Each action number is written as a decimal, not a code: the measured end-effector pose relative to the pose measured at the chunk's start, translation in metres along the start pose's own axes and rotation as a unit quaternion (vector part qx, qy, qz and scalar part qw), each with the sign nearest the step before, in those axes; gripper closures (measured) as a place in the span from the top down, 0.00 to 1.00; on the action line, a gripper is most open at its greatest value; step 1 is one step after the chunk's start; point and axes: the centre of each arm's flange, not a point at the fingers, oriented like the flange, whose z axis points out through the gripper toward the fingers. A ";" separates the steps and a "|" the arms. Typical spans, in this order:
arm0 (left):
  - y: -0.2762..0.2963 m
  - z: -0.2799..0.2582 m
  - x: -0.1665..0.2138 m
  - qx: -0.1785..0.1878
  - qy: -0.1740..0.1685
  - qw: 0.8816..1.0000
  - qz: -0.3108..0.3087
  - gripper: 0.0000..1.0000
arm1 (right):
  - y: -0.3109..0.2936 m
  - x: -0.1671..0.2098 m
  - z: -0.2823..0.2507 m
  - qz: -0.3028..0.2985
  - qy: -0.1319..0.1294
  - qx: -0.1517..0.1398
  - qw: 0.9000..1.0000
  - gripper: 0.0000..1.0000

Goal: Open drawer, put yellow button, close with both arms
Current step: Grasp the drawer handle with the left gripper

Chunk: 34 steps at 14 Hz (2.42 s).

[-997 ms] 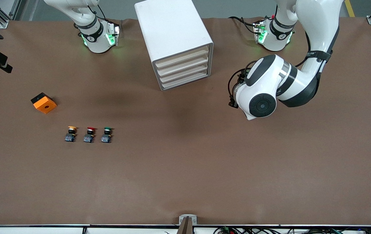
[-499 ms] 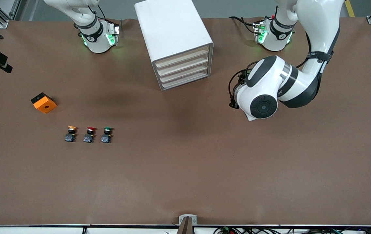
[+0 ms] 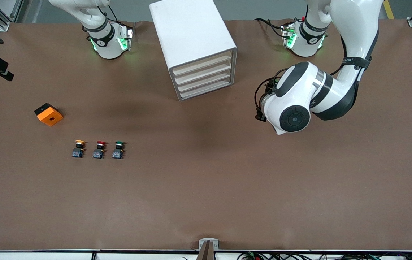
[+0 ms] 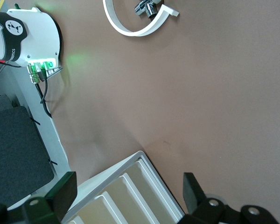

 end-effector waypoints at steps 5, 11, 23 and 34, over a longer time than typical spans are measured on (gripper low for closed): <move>0.000 -0.001 0.000 -0.001 -0.001 1.000 0.000 1.00 | 0.000 0.000 0.000 0.000 0.000 0.000 1.000 1.00; -0.001 0.001 -0.006 0.003 -0.001 1.000 0.003 1.00 | 0.000 0.000 0.000 0.000 0.000 0.000 1.000 1.00; -0.001 0.021 -0.031 0.061 -0.049 0.992 -0.098 1.00 | 0.000 0.000 0.000 0.000 0.000 0.000 1.000 1.00; 0.019 0.046 -0.038 0.121 -0.104 0.975 -0.153 1.00 | 0.002 0.000 0.000 0.002 -0.001 0.000 1.000 1.00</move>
